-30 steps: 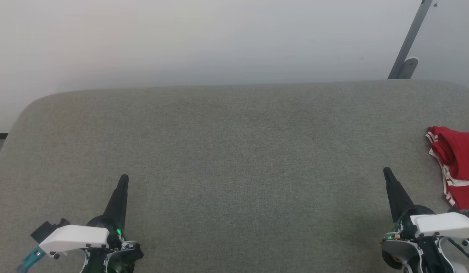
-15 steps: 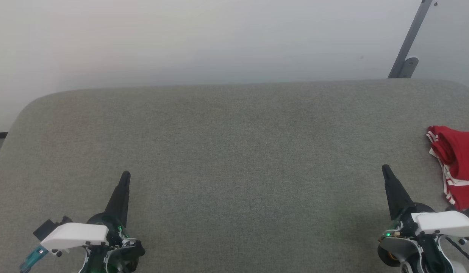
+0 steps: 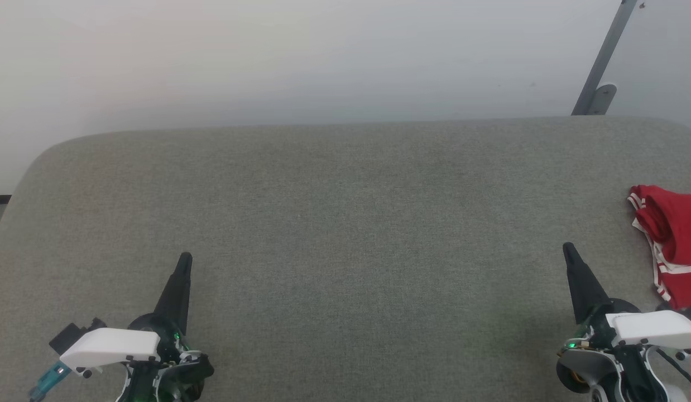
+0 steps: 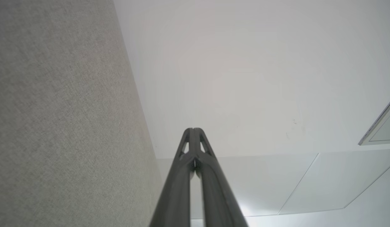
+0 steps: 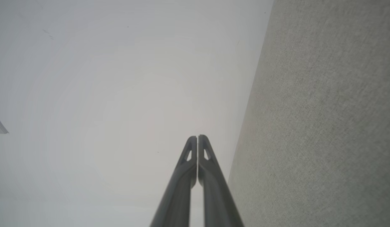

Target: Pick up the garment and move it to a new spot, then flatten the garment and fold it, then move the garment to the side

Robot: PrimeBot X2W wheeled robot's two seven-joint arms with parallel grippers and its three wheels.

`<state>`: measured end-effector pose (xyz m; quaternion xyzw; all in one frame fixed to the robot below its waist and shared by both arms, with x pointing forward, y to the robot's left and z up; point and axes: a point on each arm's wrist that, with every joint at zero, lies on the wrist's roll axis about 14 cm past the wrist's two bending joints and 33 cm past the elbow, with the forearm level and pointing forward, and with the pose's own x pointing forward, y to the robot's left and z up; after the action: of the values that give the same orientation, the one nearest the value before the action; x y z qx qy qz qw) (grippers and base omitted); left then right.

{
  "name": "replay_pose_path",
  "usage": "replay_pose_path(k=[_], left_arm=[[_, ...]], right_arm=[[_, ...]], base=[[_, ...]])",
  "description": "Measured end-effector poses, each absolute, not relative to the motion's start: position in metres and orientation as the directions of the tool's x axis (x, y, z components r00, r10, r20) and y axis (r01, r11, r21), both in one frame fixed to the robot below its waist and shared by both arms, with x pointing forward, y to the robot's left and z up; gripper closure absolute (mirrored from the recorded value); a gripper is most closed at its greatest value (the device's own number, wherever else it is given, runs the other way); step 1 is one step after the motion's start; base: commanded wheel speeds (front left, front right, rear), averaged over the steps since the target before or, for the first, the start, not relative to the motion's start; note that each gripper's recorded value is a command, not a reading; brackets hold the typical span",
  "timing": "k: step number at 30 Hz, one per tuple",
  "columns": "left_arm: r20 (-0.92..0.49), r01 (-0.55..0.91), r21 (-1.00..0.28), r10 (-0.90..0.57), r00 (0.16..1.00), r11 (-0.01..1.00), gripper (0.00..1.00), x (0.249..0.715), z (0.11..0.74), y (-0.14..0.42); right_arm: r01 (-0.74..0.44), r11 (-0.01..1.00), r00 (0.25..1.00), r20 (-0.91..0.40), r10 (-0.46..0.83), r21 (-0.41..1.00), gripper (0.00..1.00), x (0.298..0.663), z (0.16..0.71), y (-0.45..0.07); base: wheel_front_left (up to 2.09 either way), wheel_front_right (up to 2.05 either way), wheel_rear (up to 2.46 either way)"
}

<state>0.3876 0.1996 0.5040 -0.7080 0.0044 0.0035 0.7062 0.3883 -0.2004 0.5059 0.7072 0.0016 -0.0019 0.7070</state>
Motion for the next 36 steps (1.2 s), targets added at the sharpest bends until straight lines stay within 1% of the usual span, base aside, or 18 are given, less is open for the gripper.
replay_pose_path(k=[36], left_arm=[[-0.011,-0.011,-1.000,-0.002,1.000,-0.002,1.00,0.3876,0.5040,0.1996]], right_arm=[[0.005,0.000,1.000,-0.005,0.000,1.000,1.00,0.3883,0.5059,-0.2004]], base=[[0.00,0.00,0.00]])
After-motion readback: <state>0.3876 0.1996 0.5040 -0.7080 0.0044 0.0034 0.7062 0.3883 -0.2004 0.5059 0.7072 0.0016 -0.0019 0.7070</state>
